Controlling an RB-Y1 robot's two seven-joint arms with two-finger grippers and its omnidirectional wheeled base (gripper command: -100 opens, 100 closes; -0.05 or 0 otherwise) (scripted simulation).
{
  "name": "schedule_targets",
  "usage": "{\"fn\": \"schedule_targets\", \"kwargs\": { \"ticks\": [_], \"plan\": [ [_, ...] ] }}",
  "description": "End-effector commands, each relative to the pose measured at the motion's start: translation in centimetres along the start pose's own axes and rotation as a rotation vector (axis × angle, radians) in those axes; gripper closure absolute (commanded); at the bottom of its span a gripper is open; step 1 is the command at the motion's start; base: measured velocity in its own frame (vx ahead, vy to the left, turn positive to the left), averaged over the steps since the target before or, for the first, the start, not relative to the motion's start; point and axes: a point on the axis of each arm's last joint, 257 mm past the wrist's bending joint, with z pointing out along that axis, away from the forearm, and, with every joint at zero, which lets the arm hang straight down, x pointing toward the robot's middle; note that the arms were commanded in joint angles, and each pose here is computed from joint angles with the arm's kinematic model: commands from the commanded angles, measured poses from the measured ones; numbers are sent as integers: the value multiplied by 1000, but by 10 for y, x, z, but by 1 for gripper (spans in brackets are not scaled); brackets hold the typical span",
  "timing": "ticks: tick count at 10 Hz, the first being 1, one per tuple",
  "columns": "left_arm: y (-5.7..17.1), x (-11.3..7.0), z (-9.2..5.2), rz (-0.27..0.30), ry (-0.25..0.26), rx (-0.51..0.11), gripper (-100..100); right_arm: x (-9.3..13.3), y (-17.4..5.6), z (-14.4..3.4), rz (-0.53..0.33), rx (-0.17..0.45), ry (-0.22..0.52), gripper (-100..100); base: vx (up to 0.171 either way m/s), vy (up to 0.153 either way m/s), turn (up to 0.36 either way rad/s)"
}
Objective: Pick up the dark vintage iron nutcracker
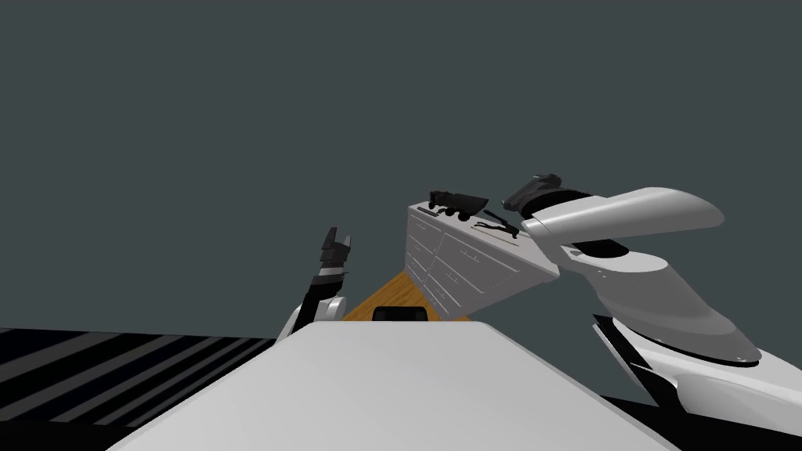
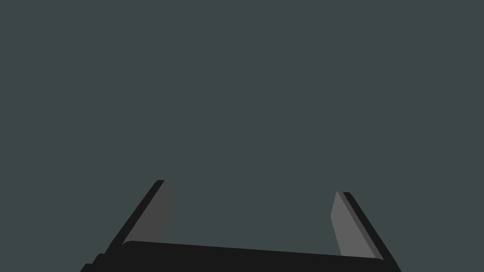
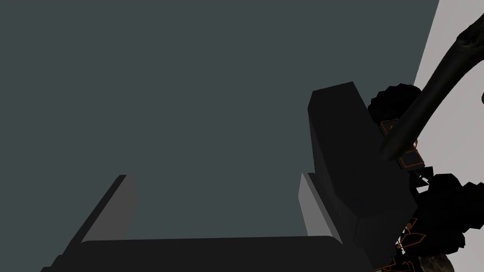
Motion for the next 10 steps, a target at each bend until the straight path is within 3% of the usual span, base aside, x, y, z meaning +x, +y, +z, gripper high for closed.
{"fn": "schedule_targets", "kwargs": {
  "ticks": [1, 10],
  "plan": [
    [0, 0, 0, 0, 0, 0, 0, -3, 7, 1, 8, -28, -11, -100, 0, 0, 0],
    [0, 0, 0, 0, 0, 0, 0, -15, 44, -11, 116, -247, -22, -100, 8, -17, 15]
  ]
}}
